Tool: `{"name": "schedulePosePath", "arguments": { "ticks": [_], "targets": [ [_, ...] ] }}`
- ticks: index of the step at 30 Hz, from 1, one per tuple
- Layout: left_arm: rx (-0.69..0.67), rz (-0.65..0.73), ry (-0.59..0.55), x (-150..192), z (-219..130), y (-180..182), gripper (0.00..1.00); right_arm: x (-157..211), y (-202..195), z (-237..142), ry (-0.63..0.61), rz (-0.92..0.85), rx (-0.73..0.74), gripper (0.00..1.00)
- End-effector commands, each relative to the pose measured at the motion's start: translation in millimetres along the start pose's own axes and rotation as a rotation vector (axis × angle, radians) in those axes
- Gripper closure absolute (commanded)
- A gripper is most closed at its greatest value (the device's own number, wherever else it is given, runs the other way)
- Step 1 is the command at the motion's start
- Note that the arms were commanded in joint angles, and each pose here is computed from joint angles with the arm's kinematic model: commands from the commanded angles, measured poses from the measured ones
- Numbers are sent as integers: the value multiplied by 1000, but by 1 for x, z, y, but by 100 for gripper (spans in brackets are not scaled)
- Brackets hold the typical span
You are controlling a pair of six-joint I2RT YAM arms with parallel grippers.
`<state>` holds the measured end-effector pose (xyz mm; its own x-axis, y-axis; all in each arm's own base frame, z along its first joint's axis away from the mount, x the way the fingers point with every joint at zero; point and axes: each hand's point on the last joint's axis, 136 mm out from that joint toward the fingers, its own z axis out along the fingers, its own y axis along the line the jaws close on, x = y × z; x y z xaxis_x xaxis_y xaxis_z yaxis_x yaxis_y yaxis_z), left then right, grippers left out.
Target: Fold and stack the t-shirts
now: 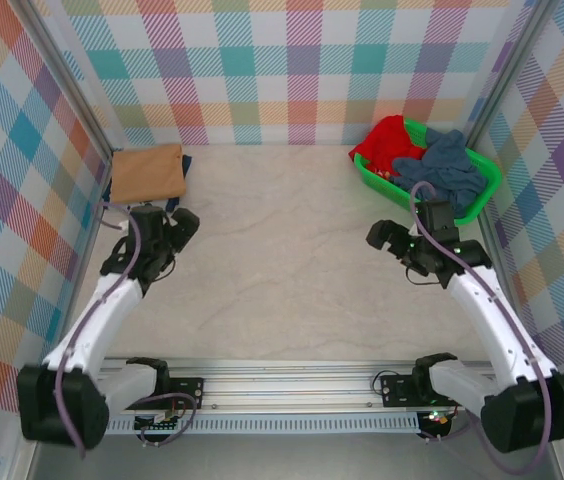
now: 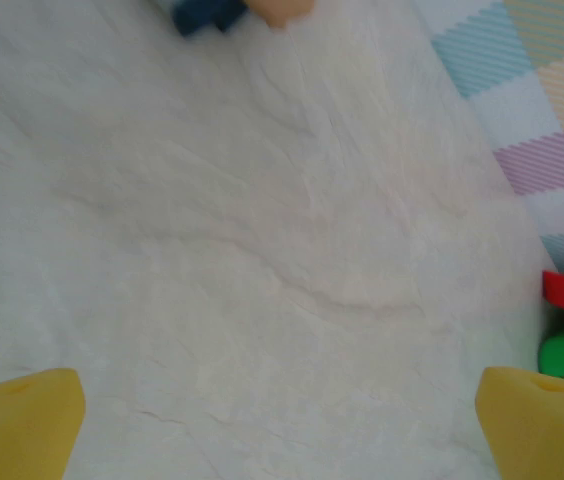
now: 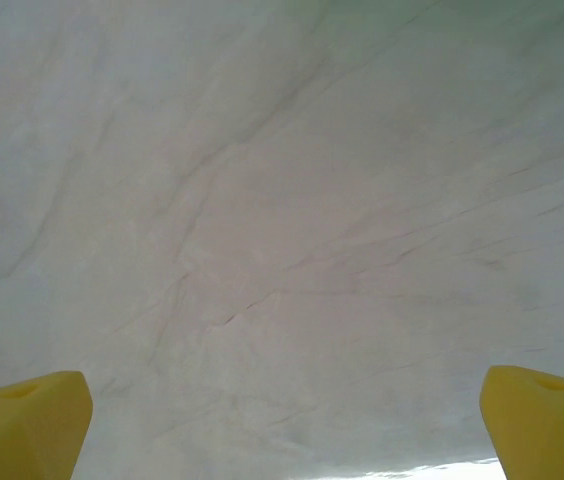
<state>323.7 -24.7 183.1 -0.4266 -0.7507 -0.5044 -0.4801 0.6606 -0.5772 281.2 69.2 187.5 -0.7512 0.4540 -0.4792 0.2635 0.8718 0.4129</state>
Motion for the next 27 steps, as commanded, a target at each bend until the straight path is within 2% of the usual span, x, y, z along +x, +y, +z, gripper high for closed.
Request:
{"name": "schedulePosePath", "arguments": {
  "ticks": [1, 5, 6, 8, 9, 10, 12, 17, 21, 23, 25, 26, 27],
  "targets": [
    [-372, 198, -199, -25, -48, 73, 0, -13, -57, -10, -167, -84, 264, 0],
    [-359, 409, -496, -53, -68, 83, 0, -29, -79, -11, -477, -218, 281, 0],
    [-374, 469, -514, -49, -63, 91, 0, -33, -80, -10, -551, -275, 276, 0],
    [-289, 612, -489, -34, -44, 85, 0, -32, -87, 0, -619, -350, 299, 0],
    [-206, 722, -443, -17, -30, 77, 0, -31, -90, 7, -623, -378, 303, 0],
    [-153, 757, -430, -8, -22, 74, 0, -27, -93, 17, -600, -398, 299, 0],
    [-170, 663, -452, -8, -13, 83, 0, -18, -96, 40, -534, -395, 272, 0],
    [-207, 658, -427, -6, 23, 84, 0, -21, -88, 82, -419, -426, 211, 0],
    [-195, 632, -432, -19, 53, 72, 0, -52, -83, 97, -481, -352, 128, 0],
    [-129, 528, -462, -28, 66, 66, 0, -66, -81, 104, -512, -295, 68, 0],
    [-107, 613, -374, -21, 87, 55, 0, -77, -74, 113, -512, -349, 61, 0],
    [-75, 654, -377, -22, 93, 46, 0, -83, -72, 116, -527, -367, 59, 0],
    [-65, 655, -382, -23, 98, 46, 0, -83, -76, 124, -488, -350, 63, 0]
  ]
}}
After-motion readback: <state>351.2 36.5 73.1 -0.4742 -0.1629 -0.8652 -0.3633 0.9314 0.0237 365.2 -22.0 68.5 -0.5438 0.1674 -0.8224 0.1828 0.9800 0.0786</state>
